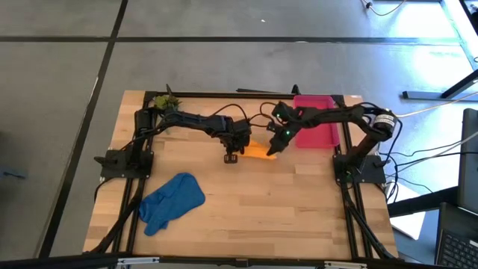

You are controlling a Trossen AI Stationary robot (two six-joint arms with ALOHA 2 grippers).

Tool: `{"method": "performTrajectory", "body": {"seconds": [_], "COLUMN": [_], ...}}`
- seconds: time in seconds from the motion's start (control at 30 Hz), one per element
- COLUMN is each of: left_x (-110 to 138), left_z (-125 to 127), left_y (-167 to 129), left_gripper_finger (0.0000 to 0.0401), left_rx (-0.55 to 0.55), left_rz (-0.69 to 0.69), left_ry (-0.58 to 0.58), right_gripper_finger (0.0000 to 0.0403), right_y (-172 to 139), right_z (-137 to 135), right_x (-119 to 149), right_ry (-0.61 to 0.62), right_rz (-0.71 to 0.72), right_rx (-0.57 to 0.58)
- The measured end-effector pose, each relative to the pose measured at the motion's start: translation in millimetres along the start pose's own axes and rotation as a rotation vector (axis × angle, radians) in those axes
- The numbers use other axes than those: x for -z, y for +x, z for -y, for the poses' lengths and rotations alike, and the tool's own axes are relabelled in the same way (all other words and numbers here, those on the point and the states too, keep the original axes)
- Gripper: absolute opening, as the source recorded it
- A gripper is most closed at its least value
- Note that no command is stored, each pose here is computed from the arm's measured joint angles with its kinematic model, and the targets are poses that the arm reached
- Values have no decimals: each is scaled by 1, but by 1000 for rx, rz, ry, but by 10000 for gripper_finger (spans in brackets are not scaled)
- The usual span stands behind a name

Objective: Roll microfiber towels into tight, uniform cylinder then place into a basket
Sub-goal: Roll the orange microfiber towel

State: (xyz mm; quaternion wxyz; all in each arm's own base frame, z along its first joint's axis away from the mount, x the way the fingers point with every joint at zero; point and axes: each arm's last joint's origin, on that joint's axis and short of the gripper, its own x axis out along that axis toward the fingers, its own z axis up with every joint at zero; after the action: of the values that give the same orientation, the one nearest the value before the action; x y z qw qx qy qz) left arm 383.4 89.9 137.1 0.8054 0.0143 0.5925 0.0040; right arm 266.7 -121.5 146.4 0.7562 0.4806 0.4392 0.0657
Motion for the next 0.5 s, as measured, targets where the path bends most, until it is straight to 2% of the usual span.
{"method": "performTrajectory", "body": {"seconds": [0.13,0.27,0.5], "left_x": [0,-1,-1], "left_z": [1,1,1], "left_y": [0,0,0], "left_gripper_finger": [0,0,0], "left_rx": [-2,-3,-3], "left_rz": [2,5,8], "left_ry": [25,34,52], "right_gripper_finger": [8,7,7], "right_y": [3,3,-5], "right_z": [16,28,39], "right_x": [-2,-5,-10], "right_ry": [124,163,249], "right_rz": [-7,9,101], "right_rx": [22,41,178]}}
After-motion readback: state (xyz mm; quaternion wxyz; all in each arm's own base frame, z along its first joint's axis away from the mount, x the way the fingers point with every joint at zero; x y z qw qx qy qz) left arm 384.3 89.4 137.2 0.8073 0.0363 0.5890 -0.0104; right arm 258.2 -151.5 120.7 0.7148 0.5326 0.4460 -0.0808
